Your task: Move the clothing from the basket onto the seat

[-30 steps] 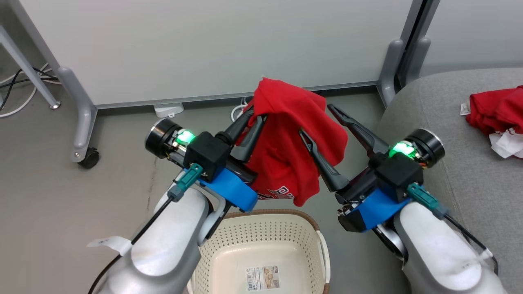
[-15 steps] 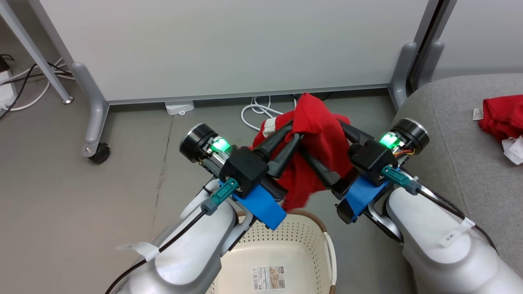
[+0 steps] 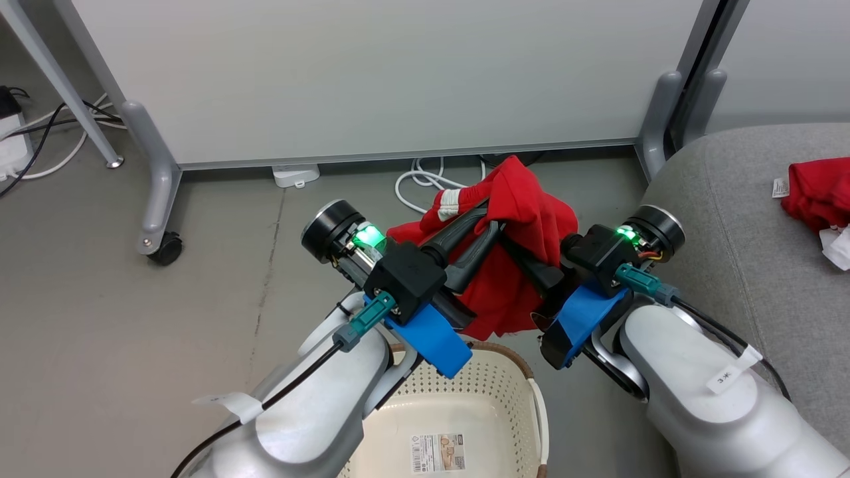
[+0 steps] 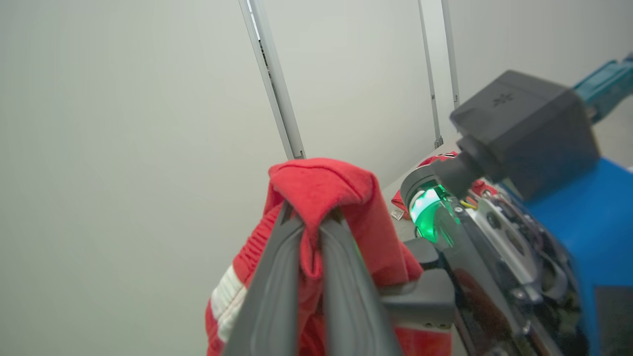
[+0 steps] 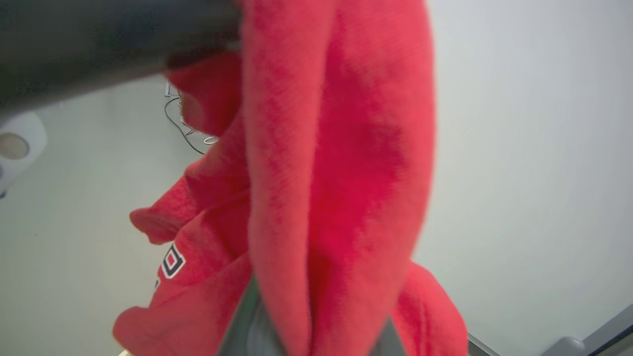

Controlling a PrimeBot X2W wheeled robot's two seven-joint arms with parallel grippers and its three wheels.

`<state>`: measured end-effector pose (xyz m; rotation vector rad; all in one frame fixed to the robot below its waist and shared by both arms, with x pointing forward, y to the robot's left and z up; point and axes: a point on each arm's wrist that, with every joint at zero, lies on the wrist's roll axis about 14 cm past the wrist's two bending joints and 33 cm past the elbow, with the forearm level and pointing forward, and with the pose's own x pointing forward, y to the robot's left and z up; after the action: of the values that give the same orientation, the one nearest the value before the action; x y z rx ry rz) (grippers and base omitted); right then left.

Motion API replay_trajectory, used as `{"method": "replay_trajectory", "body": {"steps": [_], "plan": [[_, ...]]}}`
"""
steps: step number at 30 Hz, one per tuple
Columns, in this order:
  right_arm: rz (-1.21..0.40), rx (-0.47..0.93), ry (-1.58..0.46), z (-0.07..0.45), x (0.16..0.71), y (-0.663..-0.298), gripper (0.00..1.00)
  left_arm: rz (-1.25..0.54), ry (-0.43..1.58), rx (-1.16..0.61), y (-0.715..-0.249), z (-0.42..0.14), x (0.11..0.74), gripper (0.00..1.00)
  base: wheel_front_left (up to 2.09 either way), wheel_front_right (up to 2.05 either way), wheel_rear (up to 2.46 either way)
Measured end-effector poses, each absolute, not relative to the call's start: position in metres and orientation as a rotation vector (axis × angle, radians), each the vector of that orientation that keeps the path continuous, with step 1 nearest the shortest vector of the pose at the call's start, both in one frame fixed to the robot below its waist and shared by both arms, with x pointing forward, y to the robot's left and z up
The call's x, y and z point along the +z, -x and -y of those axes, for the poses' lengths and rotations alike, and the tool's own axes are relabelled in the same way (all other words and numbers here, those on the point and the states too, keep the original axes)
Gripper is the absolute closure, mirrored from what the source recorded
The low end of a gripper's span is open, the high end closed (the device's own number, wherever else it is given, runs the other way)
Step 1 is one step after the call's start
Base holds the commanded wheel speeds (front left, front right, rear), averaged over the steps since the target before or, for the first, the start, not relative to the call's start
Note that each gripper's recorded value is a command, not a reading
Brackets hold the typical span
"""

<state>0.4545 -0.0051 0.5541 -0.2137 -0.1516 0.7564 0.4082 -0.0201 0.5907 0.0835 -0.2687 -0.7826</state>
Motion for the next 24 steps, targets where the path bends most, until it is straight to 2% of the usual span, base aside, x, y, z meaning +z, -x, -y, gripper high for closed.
{"method": "replay_trajectory", "body": {"steps": [11,12,13,24], "plan": [[0.156,0.747,0.201,0.009,0.557,-0.454,1.00,0.268,-0.083,-0.778,-0.409,0.020,0.591,1.00,0.00,0.00,0.00],[0.155,0.746,0.198,0.009,0.556,-0.453,1.00,0.270,-0.084,-0.774,-0.410,0.019,0.592,0.30,0.00,0.00,0.00],[0.153,0.744,0.196,0.009,0.556,-0.453,1.00,0.268,-0.089,-0.772,-0.411,0.018,0.591,0.00,0.00,0.00,0.00],[0.149,0.672,0.146,0.028,0.556,-0.462,1.00,0.245,-0.097,-0.765,-0.413,0.017,0.581,0.00,0.00,0.00,0.00]]}}
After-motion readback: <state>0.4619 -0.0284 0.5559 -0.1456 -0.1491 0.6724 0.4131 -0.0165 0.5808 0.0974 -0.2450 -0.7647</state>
